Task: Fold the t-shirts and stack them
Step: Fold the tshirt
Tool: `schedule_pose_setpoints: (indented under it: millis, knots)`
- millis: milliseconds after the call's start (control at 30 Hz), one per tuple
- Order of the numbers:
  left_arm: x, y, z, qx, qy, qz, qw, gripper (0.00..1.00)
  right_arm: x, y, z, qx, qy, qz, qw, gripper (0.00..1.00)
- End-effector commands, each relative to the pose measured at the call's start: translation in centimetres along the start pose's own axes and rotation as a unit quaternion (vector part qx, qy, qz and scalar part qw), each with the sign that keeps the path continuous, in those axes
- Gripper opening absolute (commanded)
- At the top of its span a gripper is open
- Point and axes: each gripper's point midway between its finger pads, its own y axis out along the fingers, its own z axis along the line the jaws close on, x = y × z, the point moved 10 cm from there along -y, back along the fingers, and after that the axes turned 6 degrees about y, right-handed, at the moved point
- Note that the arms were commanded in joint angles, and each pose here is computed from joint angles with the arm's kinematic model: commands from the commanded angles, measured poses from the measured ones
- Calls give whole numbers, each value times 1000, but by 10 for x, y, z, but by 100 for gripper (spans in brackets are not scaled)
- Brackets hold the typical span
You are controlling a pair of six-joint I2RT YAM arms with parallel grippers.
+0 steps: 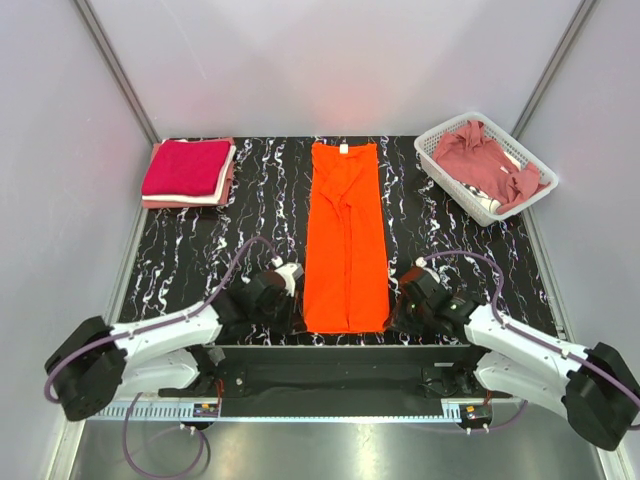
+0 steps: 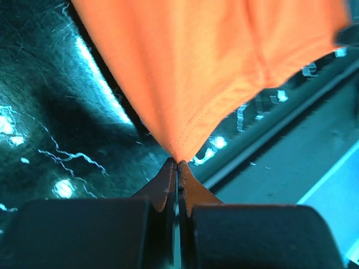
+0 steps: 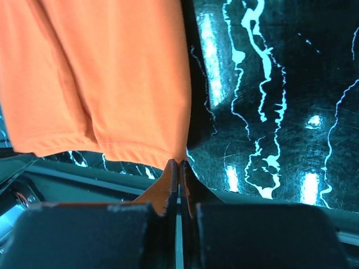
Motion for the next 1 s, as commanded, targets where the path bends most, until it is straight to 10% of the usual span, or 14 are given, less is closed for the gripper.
schedule_pose_setpoints:
  millis: [0, 433, 967]
  knots:
    - [-5, -11, -5, -21, -9, -13, 1000, 0, -4, -7, -1, 14, -22, 5, 1000, 0]
    - [10, -10, -16, -16, -9, -20, 1000, 0, 8, -23, 18, 34, -94, -19, 995, 0]
    - [148, 11, 10, 19, -11, -69, 997, 0, 100, 20, 100, -26, -225, -51, 973, 0]
